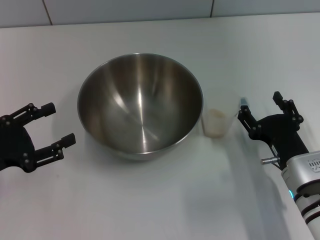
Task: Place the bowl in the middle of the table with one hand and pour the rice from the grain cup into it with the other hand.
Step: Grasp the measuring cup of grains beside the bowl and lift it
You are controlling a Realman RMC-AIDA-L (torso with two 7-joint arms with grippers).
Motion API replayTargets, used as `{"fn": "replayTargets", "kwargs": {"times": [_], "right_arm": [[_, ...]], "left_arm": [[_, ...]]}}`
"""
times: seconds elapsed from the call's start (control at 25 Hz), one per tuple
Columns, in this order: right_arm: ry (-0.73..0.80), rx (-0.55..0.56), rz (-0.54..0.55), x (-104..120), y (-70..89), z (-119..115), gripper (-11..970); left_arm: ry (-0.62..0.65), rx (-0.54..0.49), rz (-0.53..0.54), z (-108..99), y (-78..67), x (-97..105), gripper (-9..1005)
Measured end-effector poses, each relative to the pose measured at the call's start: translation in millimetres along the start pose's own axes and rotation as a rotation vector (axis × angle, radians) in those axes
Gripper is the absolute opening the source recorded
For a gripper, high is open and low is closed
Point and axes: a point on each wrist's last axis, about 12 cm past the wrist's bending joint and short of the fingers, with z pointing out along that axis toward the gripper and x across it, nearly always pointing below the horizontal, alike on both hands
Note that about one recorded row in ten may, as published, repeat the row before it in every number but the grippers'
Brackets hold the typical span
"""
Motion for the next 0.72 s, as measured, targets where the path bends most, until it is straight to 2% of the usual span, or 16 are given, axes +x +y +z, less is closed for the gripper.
{"fn": "replayTargets", "kwargs": {"times": [0.32,0.64,0.72], "right_arm": [[-0.01,-0.017,0.004,-1.0,-1.7,3.4,788],[-0.023,-0.051,0.014,-1.6,-4.1,6.1,629],[-0.024,-0.051,0.014,-1.7,-4.1,6.4,537]], "left_arm": [[0.0,-0.002,-0.009,-0.3,-1.7,1.4,818],[0.001,-0.005,-0.022,-1.5,-2.8,2.4,818],[0.001,-0.005,-0.024,-1.6,-2.8,2.4,818]]}}
